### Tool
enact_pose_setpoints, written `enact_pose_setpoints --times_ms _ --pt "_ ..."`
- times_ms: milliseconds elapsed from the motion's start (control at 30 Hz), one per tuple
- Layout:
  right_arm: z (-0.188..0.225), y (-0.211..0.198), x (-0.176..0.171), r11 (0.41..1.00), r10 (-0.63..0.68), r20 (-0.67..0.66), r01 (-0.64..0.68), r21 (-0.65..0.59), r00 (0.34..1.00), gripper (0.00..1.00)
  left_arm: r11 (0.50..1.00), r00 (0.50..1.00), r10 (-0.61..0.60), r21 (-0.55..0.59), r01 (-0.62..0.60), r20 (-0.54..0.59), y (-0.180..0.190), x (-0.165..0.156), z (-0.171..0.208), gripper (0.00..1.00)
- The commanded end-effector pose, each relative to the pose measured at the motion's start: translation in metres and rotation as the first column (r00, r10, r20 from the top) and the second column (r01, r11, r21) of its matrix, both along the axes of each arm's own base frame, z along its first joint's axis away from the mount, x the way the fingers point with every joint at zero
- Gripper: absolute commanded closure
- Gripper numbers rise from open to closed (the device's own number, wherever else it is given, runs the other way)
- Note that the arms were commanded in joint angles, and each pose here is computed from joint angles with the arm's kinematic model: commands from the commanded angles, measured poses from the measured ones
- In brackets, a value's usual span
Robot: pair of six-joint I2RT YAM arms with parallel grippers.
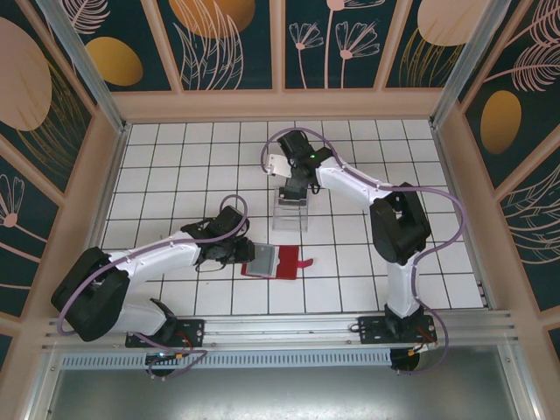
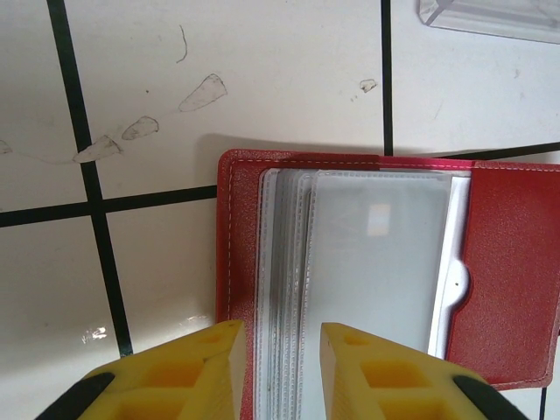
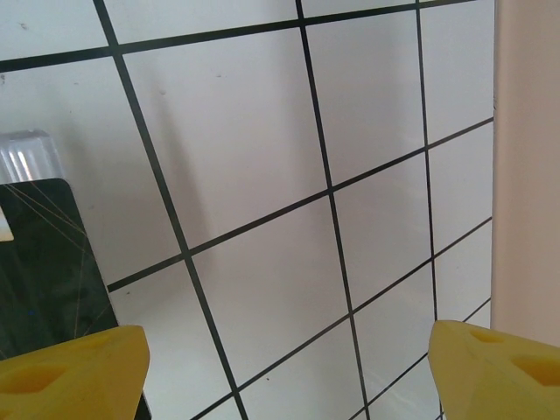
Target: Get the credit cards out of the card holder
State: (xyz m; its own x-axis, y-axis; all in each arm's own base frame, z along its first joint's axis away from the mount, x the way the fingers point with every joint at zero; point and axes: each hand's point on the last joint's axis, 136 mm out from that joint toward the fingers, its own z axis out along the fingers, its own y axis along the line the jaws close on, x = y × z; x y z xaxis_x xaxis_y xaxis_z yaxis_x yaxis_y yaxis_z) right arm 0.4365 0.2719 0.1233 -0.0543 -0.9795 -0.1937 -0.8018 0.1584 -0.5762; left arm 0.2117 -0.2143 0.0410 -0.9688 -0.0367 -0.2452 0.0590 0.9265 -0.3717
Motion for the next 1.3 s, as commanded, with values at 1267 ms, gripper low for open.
enact_pose_setpoints --times_ms 1267 --pt "-0.018 0.078 -0.203 0.336 -0.549 -0.756 0.922 0.191 0.357 0.52 0.966 0.976 0.193 -0.194 -0.17 0.101 0.051 0.049 0.007 0.72"
